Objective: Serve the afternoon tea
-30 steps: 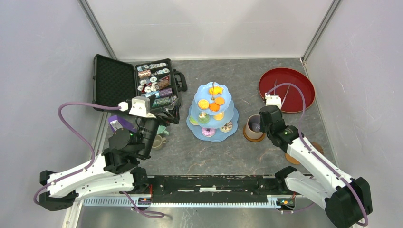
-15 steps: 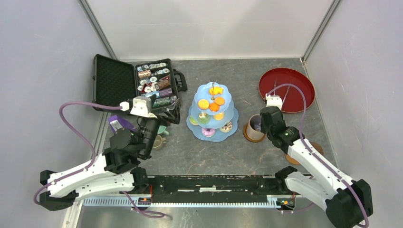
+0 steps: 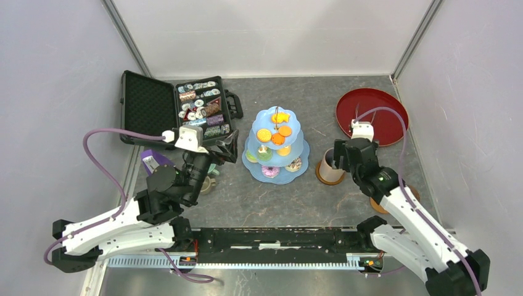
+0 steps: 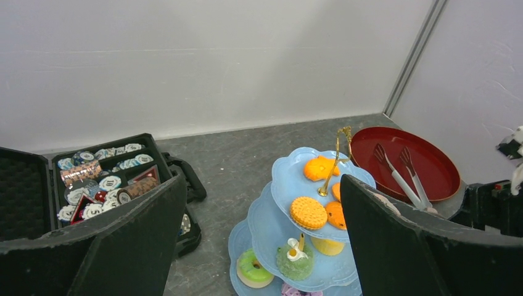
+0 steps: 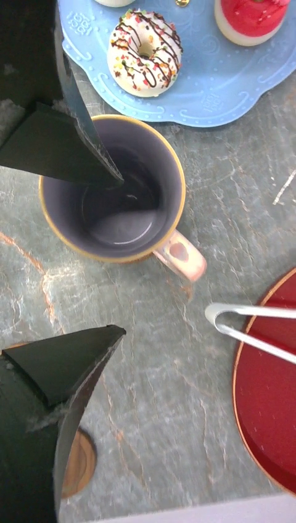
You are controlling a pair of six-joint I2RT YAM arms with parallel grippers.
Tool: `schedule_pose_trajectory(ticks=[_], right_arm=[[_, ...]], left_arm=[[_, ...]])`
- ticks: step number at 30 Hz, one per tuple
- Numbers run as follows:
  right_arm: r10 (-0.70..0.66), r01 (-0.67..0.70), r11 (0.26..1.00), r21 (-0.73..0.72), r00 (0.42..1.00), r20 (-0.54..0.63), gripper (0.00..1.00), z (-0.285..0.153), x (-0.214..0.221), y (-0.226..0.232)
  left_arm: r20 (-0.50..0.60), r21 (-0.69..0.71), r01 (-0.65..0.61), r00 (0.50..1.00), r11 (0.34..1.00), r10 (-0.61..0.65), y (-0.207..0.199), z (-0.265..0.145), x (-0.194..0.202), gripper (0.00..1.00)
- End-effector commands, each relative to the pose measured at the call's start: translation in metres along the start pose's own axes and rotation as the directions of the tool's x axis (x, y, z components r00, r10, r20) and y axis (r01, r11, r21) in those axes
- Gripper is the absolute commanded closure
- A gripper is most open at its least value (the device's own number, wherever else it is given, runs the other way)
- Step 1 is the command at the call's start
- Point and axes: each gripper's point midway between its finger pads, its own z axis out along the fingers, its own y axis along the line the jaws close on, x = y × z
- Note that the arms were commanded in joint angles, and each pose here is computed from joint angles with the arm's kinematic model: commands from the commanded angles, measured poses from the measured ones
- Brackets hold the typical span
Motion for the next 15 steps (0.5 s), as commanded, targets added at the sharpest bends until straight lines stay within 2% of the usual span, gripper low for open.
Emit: schedule_pose_trajectory(ticks=[1, 2, 6, 8, 15], right_arm=[[0.066, -0.074, 0.990, 0.120, 0.996, 0.067, 0.08, -0.021, -0.017, -0.029], [0.091, -0.100, 0.982, 0.159, 0.994, 0.064, 0.02, -0.023, -0.012, -0.037], [0.184, -0.193, 0.953, 0.232, 0.981, 0.061, 0.02, -0.020, 0.008, -0.051], [0.236, -0.245, 0.930, 0.274, 0.970, 0.065, 0.02, -0.015, 0.017, -0.060], [0.448, -0.436, 0.825, 0.361, 0.892, 0.053, 0.03, 0.008, 0.056, -0.104]], left_arm=[[0.018, 0.038, 0.075, 0.997, 0.996, -0.076, -0.008, 0.000, -0.021, 0.00], [0.017, 0.045, 0.083, 0.996, 0.996, -0.084, -0.009, 0.000, -0.024, 0.00], [0.009, 0.073, 0.111, 0.994, 0.991, -0.112, -0.011, -0.003, -0.035, 0.00], [0.003, 0.094, 0.175, 0.984, 0.980, -0.176, -0.015, -0.004, -0.044, 0.00], [-0.024, 0.167, 0.280, 0.960, 0.945, -0.280, -0.026, -0.011, -0.067, 0.00]])
